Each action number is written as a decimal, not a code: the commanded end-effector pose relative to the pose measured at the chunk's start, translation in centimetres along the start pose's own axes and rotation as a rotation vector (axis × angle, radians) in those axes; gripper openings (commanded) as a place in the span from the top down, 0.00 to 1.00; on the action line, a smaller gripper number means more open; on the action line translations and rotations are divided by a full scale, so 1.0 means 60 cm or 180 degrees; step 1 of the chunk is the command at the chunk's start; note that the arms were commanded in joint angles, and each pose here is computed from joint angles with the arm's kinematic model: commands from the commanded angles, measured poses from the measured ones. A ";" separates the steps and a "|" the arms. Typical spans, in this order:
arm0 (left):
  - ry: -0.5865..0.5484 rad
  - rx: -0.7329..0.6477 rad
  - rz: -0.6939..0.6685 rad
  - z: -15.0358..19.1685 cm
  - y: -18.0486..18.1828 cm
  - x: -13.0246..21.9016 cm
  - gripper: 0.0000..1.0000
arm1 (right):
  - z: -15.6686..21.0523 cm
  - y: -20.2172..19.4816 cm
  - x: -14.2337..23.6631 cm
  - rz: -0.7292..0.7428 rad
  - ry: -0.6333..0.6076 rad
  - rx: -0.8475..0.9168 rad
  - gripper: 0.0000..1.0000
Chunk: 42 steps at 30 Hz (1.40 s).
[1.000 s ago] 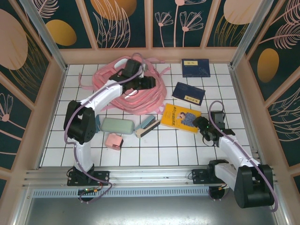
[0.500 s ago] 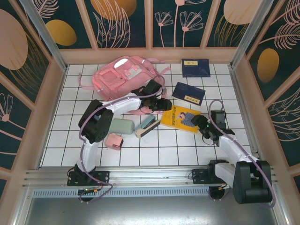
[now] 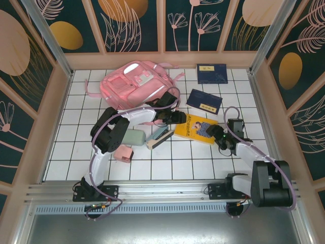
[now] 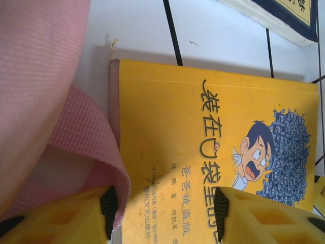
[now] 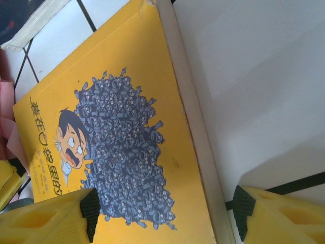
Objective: Pack the student bag
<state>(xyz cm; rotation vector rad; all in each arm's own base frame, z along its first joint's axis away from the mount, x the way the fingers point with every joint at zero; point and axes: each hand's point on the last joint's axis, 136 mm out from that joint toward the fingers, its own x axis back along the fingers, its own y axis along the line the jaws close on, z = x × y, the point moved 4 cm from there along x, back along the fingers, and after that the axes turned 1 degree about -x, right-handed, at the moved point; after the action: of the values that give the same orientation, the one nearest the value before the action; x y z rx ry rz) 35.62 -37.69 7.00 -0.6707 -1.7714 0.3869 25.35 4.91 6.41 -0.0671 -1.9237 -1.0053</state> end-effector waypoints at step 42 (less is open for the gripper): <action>-0.0290 -0.0151 -0.0346 -0.025 -0.004 0.093 0.44 | -0.030 0.121 0.080 -0.0757 -0.0120 0.0242 0.82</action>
<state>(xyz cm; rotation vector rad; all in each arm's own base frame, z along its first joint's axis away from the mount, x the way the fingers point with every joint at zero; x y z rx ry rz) 35.00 -36.47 7.94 -0.6339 -1.8161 0.3061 26.29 6.59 12.22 0.1385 -1.9753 -1.0905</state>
